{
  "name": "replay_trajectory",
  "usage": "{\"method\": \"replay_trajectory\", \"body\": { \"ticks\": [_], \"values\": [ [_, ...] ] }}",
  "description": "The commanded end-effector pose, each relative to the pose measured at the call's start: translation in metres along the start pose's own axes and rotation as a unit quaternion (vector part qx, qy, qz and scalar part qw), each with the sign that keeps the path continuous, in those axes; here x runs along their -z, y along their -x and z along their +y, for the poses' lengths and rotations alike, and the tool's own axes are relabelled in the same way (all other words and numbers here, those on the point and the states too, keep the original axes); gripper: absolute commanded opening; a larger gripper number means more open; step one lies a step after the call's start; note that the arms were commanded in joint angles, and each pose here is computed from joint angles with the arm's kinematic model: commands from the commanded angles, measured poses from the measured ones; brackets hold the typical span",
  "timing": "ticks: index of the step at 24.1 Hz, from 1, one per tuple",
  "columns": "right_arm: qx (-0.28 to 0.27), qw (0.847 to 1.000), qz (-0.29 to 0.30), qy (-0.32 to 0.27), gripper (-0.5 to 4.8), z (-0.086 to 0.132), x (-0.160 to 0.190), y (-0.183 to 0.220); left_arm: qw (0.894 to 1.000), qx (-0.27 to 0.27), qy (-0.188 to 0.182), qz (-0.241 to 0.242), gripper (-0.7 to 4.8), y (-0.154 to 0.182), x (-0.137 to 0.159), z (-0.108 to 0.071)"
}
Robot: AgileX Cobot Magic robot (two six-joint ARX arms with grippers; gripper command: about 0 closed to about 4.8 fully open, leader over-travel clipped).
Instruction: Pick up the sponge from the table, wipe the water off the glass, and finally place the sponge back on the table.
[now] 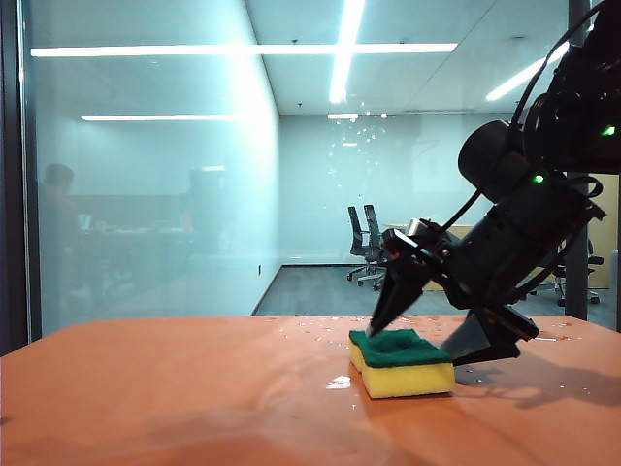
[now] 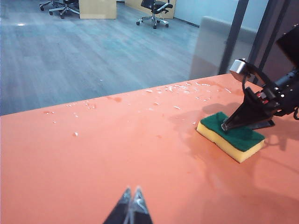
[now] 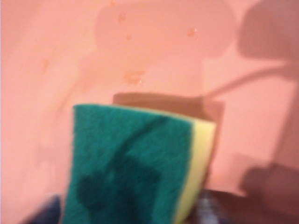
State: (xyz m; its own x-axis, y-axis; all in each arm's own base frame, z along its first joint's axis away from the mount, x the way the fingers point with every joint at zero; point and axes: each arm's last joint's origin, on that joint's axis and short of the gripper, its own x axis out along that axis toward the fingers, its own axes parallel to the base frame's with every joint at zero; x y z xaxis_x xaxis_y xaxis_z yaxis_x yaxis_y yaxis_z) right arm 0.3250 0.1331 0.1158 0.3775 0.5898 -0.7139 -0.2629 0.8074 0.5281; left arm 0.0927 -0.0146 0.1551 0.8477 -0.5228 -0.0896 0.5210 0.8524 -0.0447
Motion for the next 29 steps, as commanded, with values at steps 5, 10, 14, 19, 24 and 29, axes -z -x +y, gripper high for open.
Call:
{"method": "replay_trajectory", "body": {
  "ticks": [5, 10, 14, 19, 24, 29],
  "values": [
    [0.011, 1.0, 0.012, -0.001, -0.08, -0.002, 0.006, -0.007, 1.0, 0.004, -0.008, -0.007, -0.05, 0.0, -0.003, 0.0],
    [0.005, 0.998, -0.019, 0.058, -0.08, 0.001, -0.001, -0.006, 1.0, 0.003, -0.009, -0.008, -0.05, 0.0, -0.003, 0.0],
    [0.007, 0.995, -0.044, 0.089, -0.08, 0.005, -0.011, -0.005, 1.0, 0.002, -0.015, -0.019, -0.05, 0.0, -0.005, 0.0],
    [0.03, 0.985, -0.092, 0.143, -0.08, 0.016, -0.032, 0.007, 0.999, 0.001, -0.022, -0.029, -0.05, 0.0, -0.007, 0.0],
    [0.058, 0.962, -0.162, 0.211, -0.08, 0.03, -0.053, 0.025, 0.998, 0.001, -0.034, -0.049, -0.05, 0.001, -0.012, 0.0],
    [0.076, 0.931, -0.246, 0.259, -0.08, 0.042, -0.068, 0.041, 0.997, 0.001, -0.042, -0.062, -0.05, 0.001, -0.014, -0.001]
  ]
}}
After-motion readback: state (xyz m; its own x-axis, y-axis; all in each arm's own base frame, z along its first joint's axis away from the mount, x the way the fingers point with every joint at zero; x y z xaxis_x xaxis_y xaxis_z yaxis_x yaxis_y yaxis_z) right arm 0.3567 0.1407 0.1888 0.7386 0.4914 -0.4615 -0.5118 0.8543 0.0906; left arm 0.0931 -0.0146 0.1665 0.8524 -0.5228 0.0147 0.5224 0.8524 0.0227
